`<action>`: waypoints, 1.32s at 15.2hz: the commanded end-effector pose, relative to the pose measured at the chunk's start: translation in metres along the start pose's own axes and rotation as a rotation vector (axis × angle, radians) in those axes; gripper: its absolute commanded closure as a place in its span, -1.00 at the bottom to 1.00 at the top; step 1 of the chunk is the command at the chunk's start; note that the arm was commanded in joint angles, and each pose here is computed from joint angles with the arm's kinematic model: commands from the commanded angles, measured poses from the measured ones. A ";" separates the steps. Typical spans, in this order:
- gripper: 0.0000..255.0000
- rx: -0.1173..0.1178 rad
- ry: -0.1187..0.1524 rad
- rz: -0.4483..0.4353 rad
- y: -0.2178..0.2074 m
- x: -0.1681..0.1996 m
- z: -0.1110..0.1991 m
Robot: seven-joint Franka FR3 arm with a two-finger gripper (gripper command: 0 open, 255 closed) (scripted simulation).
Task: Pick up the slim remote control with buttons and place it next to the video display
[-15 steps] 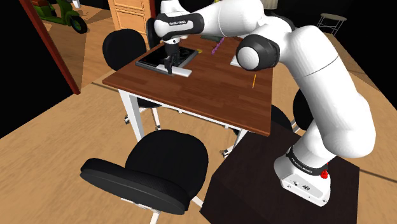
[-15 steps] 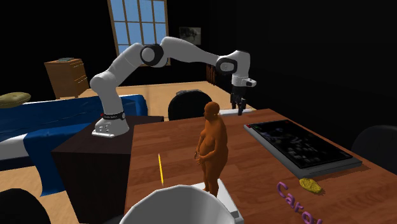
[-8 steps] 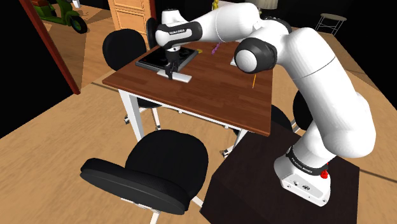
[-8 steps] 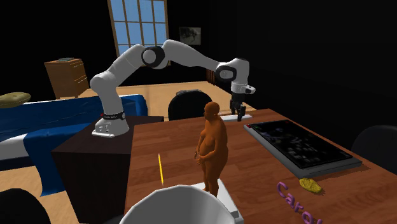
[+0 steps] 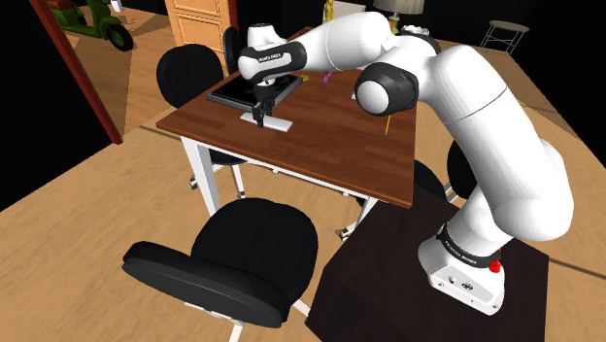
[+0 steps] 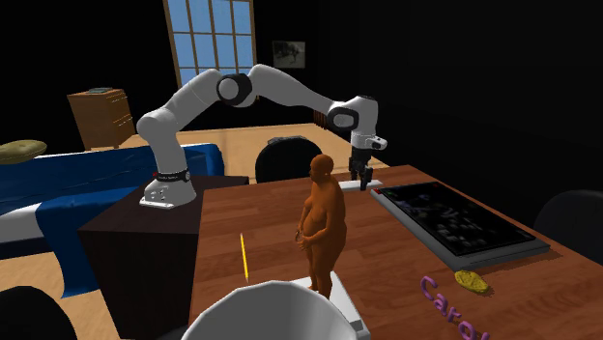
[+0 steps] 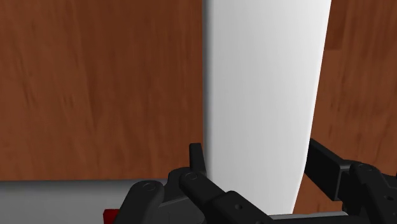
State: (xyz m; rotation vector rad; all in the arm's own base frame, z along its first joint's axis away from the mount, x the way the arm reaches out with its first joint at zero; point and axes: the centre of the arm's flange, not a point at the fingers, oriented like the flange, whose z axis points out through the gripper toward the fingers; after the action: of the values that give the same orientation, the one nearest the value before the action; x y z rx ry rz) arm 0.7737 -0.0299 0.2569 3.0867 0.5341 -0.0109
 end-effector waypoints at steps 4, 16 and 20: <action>-1.00 0.000 0.001 0.000 0.000 0.000 0.000; -1.00 0.000 0.001 0.000 0.000 0.000 -0.050; -1.00 0.000 0.001 0.000 0.000 0.000 -0.050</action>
State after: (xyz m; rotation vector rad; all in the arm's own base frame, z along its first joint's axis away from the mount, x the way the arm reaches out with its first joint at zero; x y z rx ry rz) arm 0.7740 -0.0294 0.3068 3.0866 0.5340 -0.0097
